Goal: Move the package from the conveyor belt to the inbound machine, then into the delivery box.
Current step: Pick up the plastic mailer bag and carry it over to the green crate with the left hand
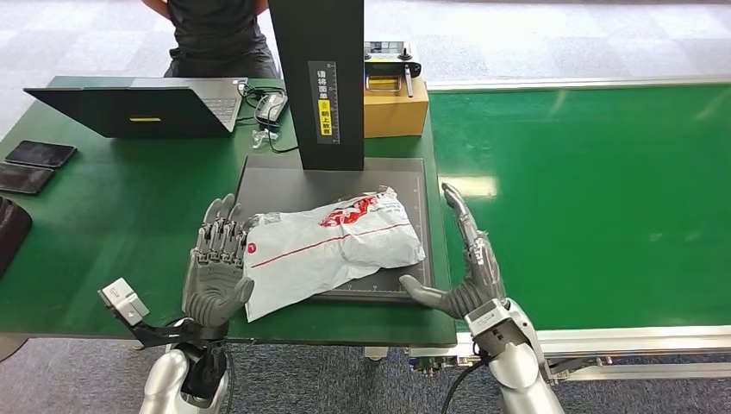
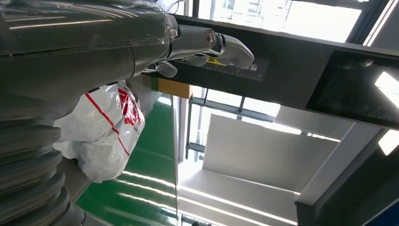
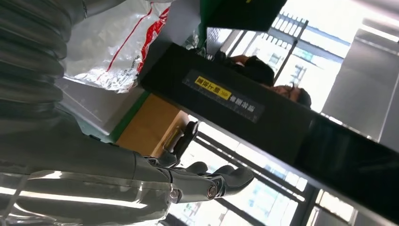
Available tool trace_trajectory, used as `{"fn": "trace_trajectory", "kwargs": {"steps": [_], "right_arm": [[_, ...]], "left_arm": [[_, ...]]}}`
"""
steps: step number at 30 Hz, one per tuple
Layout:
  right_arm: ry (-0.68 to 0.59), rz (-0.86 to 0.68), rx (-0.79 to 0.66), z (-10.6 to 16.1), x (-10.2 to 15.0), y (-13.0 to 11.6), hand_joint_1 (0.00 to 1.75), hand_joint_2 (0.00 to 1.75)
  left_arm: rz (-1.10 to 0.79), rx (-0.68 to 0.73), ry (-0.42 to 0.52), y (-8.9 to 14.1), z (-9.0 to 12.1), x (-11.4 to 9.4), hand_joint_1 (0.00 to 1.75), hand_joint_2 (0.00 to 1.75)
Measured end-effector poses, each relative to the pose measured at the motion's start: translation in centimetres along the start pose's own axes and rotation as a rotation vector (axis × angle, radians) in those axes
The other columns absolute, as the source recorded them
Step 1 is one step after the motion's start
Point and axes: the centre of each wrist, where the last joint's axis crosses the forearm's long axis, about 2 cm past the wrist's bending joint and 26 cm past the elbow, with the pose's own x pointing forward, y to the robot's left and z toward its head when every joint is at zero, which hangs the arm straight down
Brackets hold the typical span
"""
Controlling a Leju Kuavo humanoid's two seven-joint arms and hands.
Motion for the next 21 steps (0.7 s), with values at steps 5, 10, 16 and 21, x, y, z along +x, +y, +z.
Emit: {"fn": "trace_trajectory", "kwargs": {"steps": [5,10,16,21], "right_arm": [[0.03,-0.02,-0.065,1.4,0.8,-0.4,0.0,1.75],[0.093,-0.065,-0.116,2.6,1.0,-0.8,0.0,1.75],[0.162,-0.061,-0.15,3.3,0.8,-1.3,0.0,1.75],[0.248,-0.06,-0.184,4.4,0.1,-1.6,0.0,1.75]], "left_arm": [[-0.014,0.002,0.004,0.1,0.0,0.0,0.0,1.75],[-0.019,0.007,-0.001,0.2,0.0,0.1,0.0,1.75],[-0.027,0.014,-0.004,0.4,0.1,0.1,0.0,1.75],[-0.073,0.032,0.003,0.5,0.2,0.0,0.0,1.75]]}}
